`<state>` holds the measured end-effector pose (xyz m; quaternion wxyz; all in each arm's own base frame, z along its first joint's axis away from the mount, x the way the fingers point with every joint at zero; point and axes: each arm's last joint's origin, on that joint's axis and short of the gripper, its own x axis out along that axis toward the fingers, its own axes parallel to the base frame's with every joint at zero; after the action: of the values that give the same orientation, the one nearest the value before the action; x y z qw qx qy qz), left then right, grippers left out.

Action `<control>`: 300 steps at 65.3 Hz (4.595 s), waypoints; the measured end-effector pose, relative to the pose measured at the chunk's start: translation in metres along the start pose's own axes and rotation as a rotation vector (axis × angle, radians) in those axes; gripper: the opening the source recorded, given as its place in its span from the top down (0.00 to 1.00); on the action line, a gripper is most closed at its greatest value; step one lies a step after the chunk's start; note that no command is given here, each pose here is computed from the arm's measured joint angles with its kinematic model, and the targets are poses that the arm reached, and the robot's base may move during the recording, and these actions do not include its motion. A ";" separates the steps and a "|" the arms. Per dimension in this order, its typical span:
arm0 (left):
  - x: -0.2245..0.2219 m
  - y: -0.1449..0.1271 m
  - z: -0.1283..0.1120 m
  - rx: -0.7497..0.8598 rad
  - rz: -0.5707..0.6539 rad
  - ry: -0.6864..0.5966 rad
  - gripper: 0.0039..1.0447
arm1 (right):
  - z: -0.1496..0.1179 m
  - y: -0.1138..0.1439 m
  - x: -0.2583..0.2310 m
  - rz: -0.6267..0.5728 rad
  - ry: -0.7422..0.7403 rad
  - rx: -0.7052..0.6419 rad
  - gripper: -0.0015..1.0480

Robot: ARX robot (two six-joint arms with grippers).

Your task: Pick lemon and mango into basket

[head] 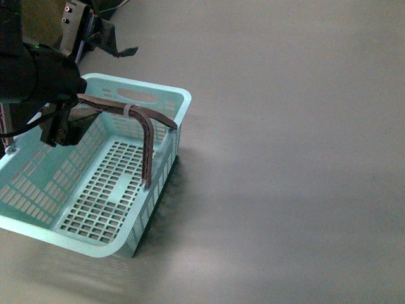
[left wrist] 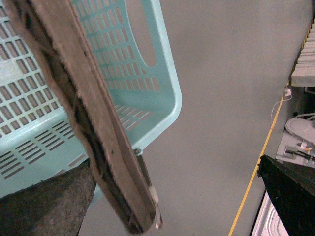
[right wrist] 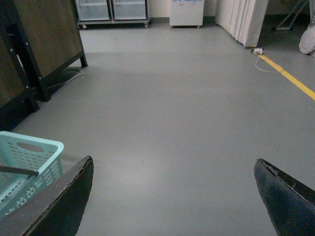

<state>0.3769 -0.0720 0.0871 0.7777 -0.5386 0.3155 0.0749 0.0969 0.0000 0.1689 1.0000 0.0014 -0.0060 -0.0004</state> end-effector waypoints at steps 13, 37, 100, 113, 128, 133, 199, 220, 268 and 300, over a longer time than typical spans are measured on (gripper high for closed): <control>0.036 -0.004 0.007 -0.015 0.030 0.003 0.06 | 0.000 0.000 0.000 0.000 0.000 0.000 0.08; 0.066 0.010 0.042 -0.077 0.085 -0.069 0.06 | 0.000 0.000 0.000 0.000 0.000 0.000 0.08; -0.014 -0.015 0.030 -0.127 0.033 -0.025 0.74 | 0.000 0.000 0.000 0.000 0.000 0.000 0.08; -0.101 -0.033 0.035 -0.192 -0.092 -0.009 0.74 | 0.000 0.000 0.000 0.000 0.000 0.000 0.08; -0.203 -0.064 0.046 -0.232 -0.264 -0.053 0.74 | 0.000 0.000 0.000 0.000 0.000 0.000 0.08; -0.232 -0.069 0.048 -0.242 -0.309 -0.068 0.74 | 0.000 0.000 0.000 0.000 0.000 0.000 0.08; -0.263 -0.080 0.048 -0.243 -0.393 -0.067 0.74 | 0.000 0.000 0.000 0.000 0.000 0.000 0.08; -0.263 -0.080 0.048 -0.243 -0.393 -0.067 0.74 | 0.000 0.000 0.000 0.000 0.000 0.000 0.08; -0.263 -0.080 0.048 -0.244 -0.393 -0.067 0.74 | 0.000 0.000 0.000 0.000 0.000 0.000 0.08; -0.263 -0.080 0.048 -0.244 -0.393 -0.067 0.75 | 0.000 0.000 0.000 0.000 0.000 0.000 0.08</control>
<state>0.2251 -0.0035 0.3116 0.7166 -0.6768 0.1672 -0.0227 0.0969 0.0000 0.1689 1.0000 0.0014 -0.0060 -0.0002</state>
